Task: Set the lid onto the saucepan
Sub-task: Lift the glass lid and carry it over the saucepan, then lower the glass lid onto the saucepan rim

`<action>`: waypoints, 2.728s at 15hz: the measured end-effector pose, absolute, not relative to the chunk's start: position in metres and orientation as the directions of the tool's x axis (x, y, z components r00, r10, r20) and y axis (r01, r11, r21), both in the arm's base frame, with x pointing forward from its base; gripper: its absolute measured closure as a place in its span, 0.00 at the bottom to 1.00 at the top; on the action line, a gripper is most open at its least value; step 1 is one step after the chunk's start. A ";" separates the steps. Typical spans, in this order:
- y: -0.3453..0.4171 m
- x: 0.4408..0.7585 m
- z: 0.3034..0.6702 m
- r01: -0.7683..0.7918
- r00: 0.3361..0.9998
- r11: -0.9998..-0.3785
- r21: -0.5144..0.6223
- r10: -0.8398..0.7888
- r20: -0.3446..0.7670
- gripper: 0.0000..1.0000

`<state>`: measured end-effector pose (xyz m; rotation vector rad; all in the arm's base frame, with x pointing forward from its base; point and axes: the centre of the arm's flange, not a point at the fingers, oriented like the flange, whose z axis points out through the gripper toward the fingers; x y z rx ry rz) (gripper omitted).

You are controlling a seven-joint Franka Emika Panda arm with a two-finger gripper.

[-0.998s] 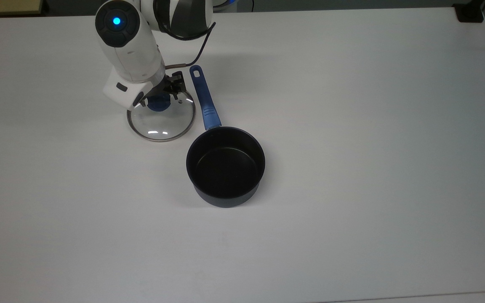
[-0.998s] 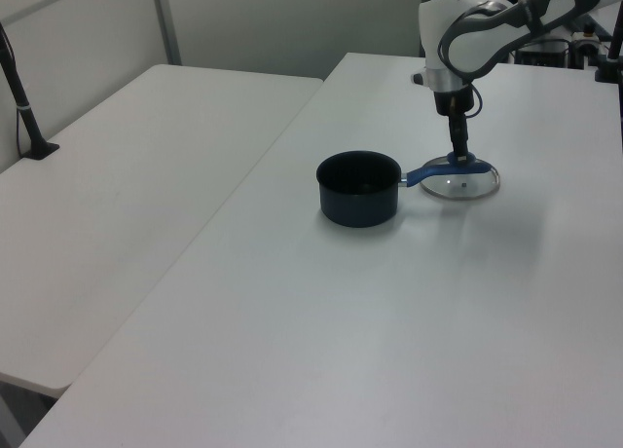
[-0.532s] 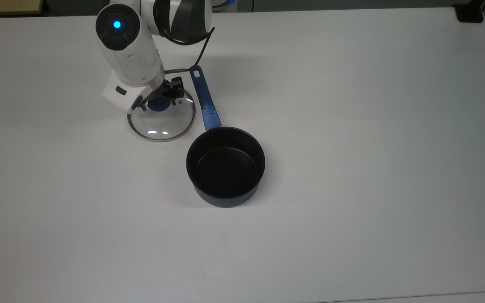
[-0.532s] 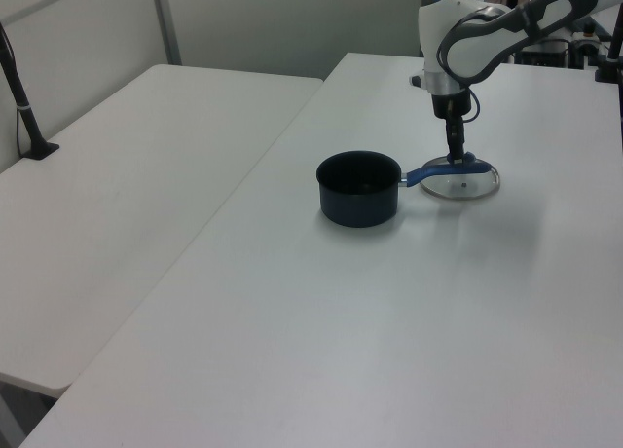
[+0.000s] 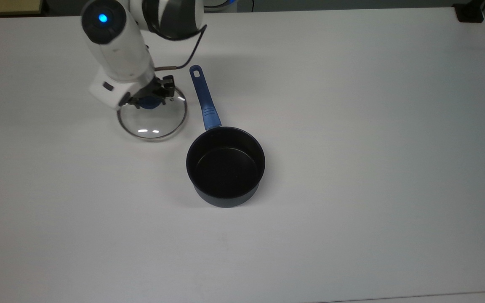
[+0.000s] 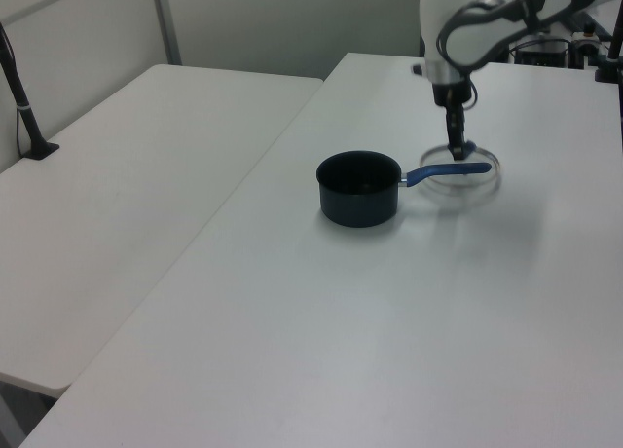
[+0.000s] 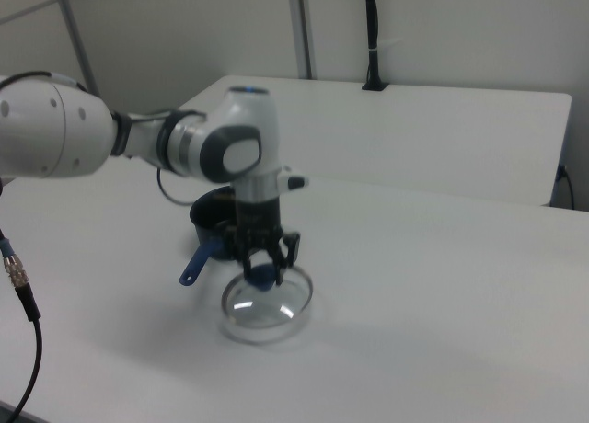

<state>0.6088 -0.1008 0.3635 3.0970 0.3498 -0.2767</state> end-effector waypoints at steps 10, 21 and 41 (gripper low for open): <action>-0.085 0.672 0.482 0.253 0.965 -0.963 0.095 0.258 0.049 0.40; 0.072 0.694 0.482 0.275 0.943 -0.956 0.102 0.289 0.165 0.40; 0.098 0.698 0.442 0.214 0.968 -0.976 0.041 0.217 0.122 0.40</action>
